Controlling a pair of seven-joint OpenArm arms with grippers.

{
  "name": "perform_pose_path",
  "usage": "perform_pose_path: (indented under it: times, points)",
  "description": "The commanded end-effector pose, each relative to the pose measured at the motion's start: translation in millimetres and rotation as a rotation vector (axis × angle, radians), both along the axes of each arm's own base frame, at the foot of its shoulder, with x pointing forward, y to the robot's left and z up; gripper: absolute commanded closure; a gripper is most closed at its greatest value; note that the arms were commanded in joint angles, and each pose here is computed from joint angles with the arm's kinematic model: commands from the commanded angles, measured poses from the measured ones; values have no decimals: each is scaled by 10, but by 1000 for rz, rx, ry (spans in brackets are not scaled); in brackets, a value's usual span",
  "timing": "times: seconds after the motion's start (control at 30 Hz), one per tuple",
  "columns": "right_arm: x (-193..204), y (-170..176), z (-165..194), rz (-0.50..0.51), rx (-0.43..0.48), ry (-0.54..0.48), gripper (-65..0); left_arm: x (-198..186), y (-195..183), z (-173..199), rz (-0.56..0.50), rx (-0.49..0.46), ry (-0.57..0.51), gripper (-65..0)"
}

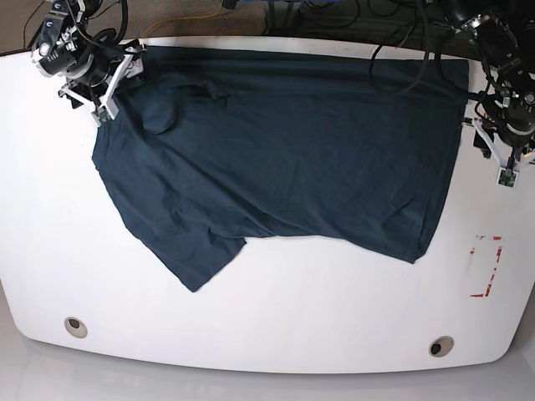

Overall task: Layout the t-shirt on the table in an organized manner, then fold the t-shirt properly
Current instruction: 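Release the edge and move both grippers to the shirt's hem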

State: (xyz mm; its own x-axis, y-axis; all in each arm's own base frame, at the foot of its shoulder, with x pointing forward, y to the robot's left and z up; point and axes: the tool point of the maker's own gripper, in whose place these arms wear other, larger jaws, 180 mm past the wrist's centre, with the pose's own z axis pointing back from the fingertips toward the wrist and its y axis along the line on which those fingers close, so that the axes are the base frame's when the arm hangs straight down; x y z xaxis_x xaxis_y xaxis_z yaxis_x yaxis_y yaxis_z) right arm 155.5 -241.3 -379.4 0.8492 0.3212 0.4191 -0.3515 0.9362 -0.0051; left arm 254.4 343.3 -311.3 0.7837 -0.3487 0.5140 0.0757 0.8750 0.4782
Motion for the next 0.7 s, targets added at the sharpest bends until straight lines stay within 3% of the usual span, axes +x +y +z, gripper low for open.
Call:
perform_pose_path:
  times: [0.0, 0.43, 0.67]
  points:
    - [181, -97, 164, -12, -19, -76, -499, 146, 31, 212, -8, 24, -69, -361]
    - [1193, -240, 731, -36, -89, -328, -501, 757, -144, 734, -61, 19, -246, -361]
    - [1819, -262, 774, -30, -150, -332, -501, 1142, -344, 812, -126, -23, -272, -361]
